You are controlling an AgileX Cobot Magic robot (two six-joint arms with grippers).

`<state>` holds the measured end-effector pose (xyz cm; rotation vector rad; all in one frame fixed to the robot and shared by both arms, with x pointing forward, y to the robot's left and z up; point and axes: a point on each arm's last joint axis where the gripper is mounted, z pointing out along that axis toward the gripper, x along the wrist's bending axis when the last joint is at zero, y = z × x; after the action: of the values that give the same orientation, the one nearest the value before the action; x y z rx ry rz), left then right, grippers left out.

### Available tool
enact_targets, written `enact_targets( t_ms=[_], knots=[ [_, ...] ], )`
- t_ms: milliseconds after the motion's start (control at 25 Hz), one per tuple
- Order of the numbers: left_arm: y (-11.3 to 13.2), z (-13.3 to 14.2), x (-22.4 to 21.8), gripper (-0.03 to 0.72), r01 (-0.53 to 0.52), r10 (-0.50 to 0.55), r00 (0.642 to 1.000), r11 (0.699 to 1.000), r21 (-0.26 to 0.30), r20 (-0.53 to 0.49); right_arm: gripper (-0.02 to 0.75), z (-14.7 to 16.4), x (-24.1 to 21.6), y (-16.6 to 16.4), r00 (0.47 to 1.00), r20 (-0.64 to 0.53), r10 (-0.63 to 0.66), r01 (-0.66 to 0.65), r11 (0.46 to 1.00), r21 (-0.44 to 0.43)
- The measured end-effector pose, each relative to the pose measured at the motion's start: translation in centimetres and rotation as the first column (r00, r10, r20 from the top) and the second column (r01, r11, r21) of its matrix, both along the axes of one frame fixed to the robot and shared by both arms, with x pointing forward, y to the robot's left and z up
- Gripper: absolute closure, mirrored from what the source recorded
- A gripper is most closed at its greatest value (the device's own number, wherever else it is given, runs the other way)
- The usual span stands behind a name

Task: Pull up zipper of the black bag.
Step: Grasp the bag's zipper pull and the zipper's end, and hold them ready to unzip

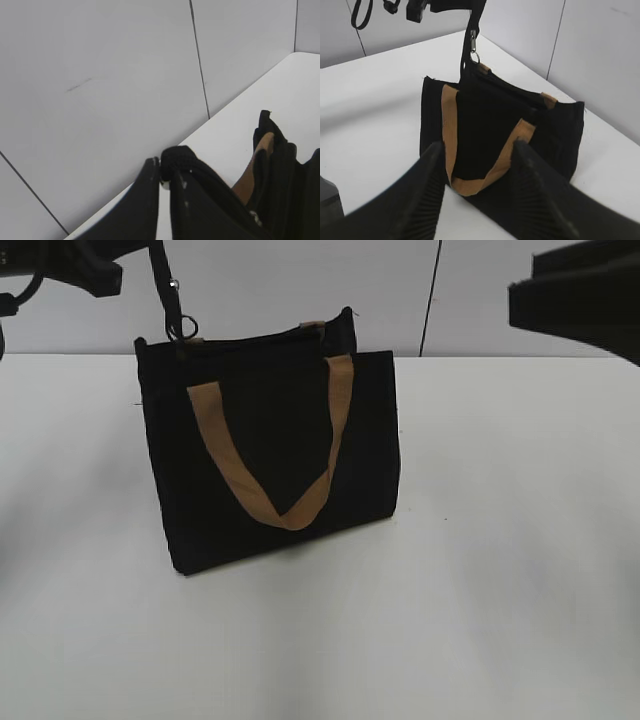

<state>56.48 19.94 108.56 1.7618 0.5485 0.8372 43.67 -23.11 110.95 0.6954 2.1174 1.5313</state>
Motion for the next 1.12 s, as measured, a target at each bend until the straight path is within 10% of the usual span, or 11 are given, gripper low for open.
enact_targets(
  t_ms=[1120],
  knots=[
    [0.0, 0.0, 0.0, 0.669, -0.003, 0.003, 1.000, 1.000, 0.004, -0.001, 0.349, -4.3, 19.2, 15.5, 0.931, 0.012, 0.365, -0.363, 0.927, -0.092]
  ],
)
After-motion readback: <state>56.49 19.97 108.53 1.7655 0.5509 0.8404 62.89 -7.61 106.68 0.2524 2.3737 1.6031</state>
